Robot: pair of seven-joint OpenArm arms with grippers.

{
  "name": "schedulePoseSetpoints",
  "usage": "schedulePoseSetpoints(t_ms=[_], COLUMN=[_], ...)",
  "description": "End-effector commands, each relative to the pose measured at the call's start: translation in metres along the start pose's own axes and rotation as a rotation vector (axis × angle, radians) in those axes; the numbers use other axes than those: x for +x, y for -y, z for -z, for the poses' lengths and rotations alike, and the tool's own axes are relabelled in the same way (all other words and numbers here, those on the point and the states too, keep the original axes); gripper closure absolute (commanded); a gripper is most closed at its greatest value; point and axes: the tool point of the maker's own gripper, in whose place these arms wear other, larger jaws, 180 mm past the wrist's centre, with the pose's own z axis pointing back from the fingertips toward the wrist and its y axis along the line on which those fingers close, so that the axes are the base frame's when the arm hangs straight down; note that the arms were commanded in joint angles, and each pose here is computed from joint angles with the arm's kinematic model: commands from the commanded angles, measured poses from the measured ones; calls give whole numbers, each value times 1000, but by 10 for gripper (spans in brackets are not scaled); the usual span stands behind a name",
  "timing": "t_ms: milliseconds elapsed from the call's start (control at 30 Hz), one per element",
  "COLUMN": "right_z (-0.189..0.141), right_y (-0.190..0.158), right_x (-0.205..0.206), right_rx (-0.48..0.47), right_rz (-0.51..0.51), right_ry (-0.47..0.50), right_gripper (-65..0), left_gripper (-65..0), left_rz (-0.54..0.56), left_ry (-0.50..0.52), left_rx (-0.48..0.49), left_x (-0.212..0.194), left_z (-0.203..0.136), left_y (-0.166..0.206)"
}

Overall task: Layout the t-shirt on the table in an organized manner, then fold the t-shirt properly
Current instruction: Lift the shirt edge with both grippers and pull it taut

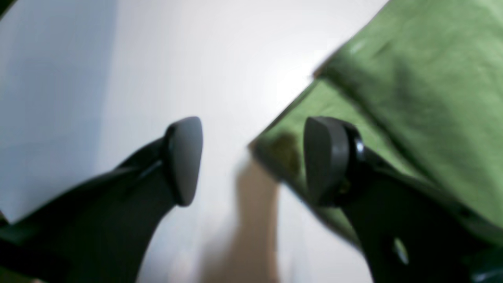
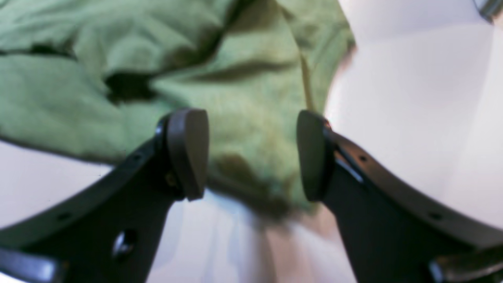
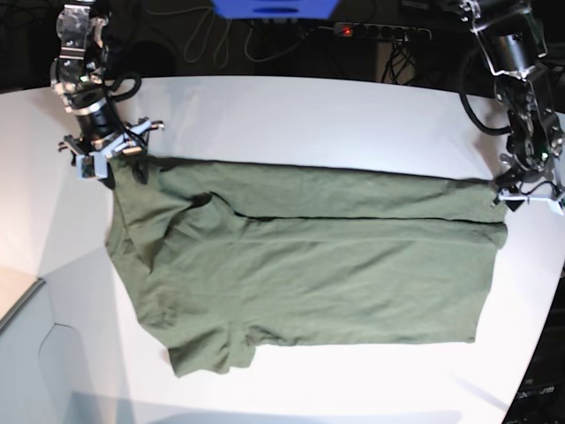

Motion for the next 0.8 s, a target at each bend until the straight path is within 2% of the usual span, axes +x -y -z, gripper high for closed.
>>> schedulePoseSetpoints(t_ms=[0,133,300,400,500,567,767], right_z=[-3,-9,-11,-11,-8,-4,4], right_y=[8,21,26,25,25,25,27], right_x=[12,6,5,5,0,-10,-27], right_rx=[-14,-48,-62,-57,-58,-57,-60], right_rz=[-3,6,8,6,16,35,71], right_ry=[47,33,30,29,17,-6,-45], right_gripper=[-359,-364,-444,-448,-449,-449,-448], left_gripper=[-390,-389,-385,-311,-196,-149,-132], left_rz=[11,51,45,35,32,27,34], left_ry=[63,42,17,-8,-33,-7,14], left_rx=[-8,-45,-44,-36,-20,-19,-16], left_x=[22,16,11,6,-3,-1,0], left_z=[0,5,12,17,22,23,22], left_y=[4,26,32,31,24,24,23])
